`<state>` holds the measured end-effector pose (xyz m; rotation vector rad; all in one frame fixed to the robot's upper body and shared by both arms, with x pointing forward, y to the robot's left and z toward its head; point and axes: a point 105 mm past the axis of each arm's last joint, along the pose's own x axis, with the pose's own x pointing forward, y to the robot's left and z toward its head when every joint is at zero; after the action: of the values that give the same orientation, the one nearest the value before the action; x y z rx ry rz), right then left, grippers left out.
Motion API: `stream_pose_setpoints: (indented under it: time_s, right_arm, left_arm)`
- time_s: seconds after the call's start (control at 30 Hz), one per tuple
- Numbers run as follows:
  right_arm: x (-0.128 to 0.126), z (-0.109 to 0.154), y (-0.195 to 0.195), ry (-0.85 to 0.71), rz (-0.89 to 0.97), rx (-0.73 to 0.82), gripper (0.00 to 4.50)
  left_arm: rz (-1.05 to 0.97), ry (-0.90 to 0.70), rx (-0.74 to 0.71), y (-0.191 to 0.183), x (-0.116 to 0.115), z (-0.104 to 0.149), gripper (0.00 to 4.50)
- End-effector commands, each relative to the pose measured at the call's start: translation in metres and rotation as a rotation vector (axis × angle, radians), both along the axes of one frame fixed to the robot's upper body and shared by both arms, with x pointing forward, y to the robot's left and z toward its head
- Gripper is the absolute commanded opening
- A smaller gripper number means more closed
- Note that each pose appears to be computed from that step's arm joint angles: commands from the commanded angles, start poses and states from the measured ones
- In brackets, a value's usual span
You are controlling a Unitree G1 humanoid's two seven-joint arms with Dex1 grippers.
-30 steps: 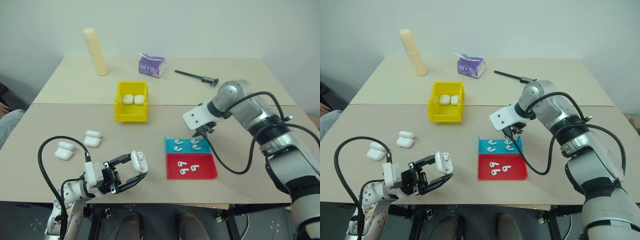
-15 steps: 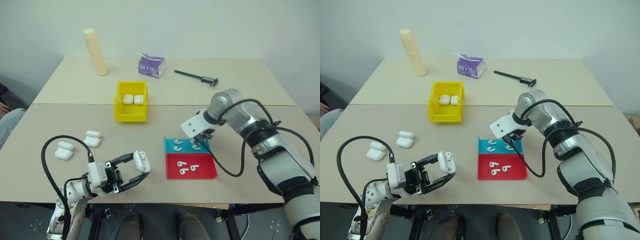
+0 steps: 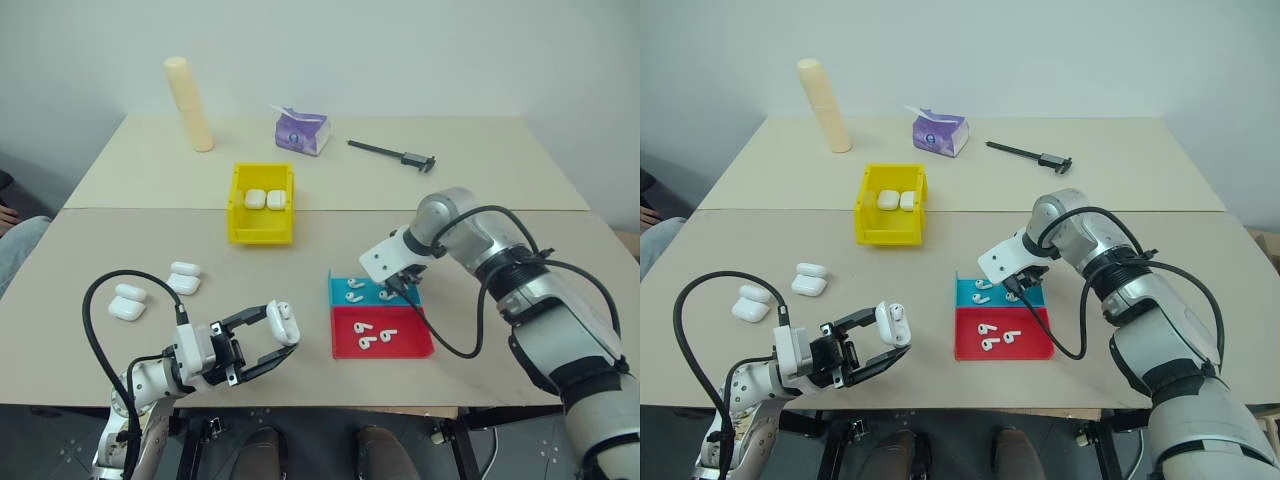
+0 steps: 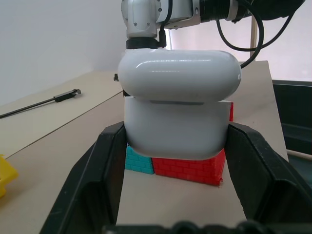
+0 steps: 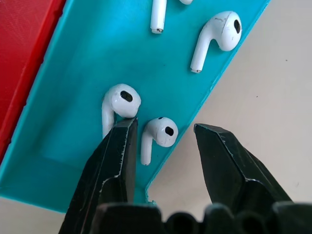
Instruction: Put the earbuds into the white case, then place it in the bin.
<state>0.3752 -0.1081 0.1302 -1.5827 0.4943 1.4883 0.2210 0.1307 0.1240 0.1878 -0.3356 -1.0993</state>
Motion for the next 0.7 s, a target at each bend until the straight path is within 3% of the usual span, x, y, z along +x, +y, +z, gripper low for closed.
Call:
stream_pose_setpoints:
  time_s: [0.03, 0.2, 0.3, 0.7]
  right_arm:
    - [0.0009, 0.0051, -0.0006, -0.026, 0.01, 0.003, 2.25]
    - [0.0016, 0.002, -0.0042, -0.031, 0.009, -0.007, 2.25]
    - [0.0012, 0.0005, -0.0055, -0.037, 0.022, -0.015, 1.76]
    - [0.0016, -0.0037, -0.0079, -0.039, 0.015, -0.027, 1.76]
  left_arm:
    - [-0.01, -0.044, 0.008, -0.002, -0.0034, 0.0056, 2.74]
    - [-0.006, -0.044, 0.014, -0.0015, -0.0029, 0.0045, 2.74]
    - [-0.007, -0.045, 0.014, -0.0018, -0.003, 0.0042, 2.74]
    - [-0.007, -0.044, 0.021, -0.002, -0.0029, 0.0031, 2.74]
